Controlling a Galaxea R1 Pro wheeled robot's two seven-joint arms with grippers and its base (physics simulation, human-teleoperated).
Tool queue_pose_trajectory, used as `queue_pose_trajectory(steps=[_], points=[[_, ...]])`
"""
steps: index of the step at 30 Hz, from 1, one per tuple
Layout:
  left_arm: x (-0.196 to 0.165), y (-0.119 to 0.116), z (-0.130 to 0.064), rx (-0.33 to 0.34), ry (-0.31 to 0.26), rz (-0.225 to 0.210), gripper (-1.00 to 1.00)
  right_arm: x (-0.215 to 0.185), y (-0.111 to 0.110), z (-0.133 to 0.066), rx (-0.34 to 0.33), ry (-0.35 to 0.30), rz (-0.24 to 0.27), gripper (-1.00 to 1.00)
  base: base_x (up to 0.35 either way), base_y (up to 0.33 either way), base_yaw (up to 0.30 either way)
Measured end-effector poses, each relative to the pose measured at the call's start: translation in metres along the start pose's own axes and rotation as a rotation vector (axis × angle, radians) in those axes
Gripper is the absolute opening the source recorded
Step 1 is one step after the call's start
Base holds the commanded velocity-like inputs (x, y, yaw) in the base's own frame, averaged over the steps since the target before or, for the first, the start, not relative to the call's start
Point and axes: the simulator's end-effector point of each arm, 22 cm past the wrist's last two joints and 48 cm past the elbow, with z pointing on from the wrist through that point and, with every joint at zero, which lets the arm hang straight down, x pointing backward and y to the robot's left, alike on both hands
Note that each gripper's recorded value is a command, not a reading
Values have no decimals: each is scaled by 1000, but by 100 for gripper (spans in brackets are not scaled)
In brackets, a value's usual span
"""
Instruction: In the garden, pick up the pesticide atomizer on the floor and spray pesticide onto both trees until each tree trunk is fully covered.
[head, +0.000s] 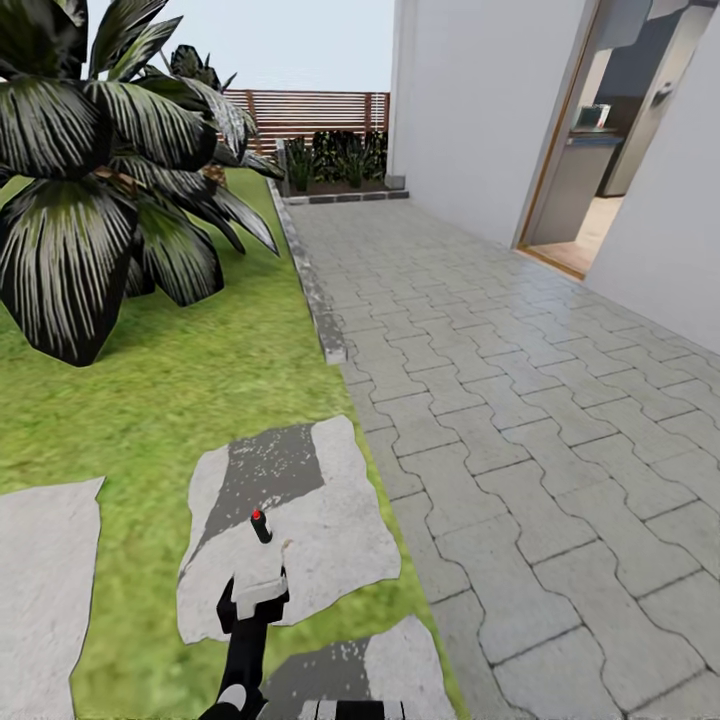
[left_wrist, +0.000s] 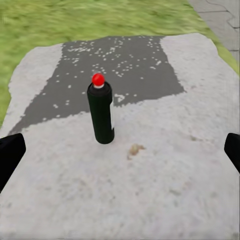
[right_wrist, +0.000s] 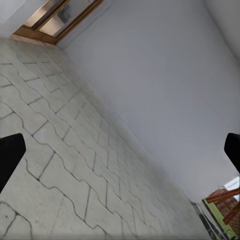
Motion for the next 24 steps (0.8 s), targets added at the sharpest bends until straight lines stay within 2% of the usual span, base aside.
queue_pose_trajectory(steps=[7, 24], points=[[2, 2, 0, -9, 4, -5, 100, 1, 1, 0, -1, 1, -4, 100, 21, 0, 0], [2, 2, 0, -8, 5, -4, 100, 1, 1, 0, -1, 1, -3, 100, 149, 0, 0]])
